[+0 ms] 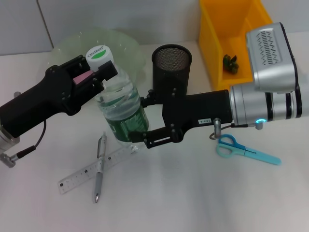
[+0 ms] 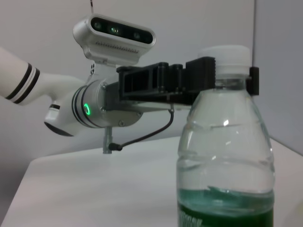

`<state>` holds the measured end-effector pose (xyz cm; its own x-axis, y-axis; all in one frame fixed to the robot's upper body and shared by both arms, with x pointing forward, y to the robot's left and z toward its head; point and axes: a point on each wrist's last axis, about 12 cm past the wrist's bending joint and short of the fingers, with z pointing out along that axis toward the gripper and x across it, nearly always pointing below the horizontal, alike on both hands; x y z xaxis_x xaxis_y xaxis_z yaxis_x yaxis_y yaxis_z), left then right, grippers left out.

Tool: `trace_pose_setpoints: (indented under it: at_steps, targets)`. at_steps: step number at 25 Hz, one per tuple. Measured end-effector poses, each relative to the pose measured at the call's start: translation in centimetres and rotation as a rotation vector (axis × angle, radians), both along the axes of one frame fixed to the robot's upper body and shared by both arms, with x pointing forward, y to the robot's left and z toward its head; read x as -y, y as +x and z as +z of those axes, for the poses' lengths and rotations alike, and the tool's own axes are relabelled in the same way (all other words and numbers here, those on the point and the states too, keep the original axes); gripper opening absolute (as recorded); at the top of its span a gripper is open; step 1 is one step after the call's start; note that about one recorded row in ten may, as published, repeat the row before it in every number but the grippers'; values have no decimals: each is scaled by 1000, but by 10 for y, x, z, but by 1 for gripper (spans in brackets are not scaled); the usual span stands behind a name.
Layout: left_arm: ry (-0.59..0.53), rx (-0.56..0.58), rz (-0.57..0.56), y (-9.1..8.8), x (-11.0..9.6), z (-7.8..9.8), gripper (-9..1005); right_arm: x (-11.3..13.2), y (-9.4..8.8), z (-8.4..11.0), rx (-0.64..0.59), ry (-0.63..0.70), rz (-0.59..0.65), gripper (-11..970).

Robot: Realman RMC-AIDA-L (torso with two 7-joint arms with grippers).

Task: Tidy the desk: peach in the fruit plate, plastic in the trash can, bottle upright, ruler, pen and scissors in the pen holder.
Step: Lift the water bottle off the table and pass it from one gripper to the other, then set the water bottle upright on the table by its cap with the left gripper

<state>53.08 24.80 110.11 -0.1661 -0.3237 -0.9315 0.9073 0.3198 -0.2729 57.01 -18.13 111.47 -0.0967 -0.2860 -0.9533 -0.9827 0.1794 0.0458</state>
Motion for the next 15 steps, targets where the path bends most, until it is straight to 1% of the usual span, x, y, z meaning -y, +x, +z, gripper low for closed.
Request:
trace_pose_setpoints:
  at_steps: [8,15]
  targets:
    - [2,3,11,1,-1,0,444,11,-7,1,-29,8,-5,829]
    - [18,11,33,1,-7,1,446,30,-11,4,-25,35,-66,828]
